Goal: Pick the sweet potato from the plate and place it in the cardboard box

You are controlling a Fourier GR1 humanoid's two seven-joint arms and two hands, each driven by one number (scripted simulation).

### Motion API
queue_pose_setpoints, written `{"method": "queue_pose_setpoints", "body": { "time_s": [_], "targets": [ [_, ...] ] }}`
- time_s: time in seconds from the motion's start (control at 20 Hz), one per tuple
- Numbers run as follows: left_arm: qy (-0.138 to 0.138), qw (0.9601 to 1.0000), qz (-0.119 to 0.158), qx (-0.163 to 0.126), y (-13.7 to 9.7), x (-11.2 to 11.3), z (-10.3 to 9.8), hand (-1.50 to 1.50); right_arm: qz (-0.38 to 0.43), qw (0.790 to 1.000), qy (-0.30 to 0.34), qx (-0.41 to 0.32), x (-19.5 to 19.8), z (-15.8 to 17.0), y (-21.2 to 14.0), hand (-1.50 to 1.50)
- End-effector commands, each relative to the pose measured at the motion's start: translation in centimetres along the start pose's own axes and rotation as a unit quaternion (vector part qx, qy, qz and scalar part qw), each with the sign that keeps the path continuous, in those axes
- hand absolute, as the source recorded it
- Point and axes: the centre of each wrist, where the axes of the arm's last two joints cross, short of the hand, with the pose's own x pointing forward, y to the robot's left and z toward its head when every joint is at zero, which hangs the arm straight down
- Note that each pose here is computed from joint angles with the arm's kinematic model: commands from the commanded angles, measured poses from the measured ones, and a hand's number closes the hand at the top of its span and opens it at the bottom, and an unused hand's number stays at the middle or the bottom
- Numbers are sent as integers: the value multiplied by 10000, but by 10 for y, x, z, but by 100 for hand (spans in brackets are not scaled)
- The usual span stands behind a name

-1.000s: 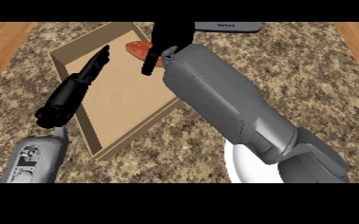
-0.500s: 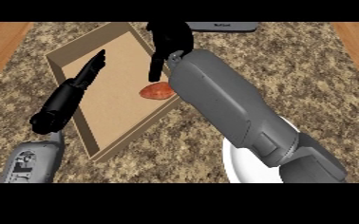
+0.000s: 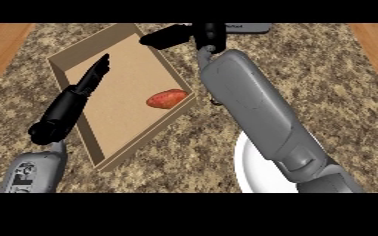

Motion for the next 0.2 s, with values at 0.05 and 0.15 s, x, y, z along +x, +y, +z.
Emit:
{"method": "queue_pose_setpoints", "body": {
  "time_s": [0.05, 0.15],
  "targets": [
    [43, 10000, -12, 6, 16, -5, 10, 0, -967, 9933, 165, -605, -38, -7, -29, -150],
    [-13, 10000, -24, 44, 19, 4, 4, 0, -986, 9911, 12, -891, -41, -9, -26, -150]
  ]
}}
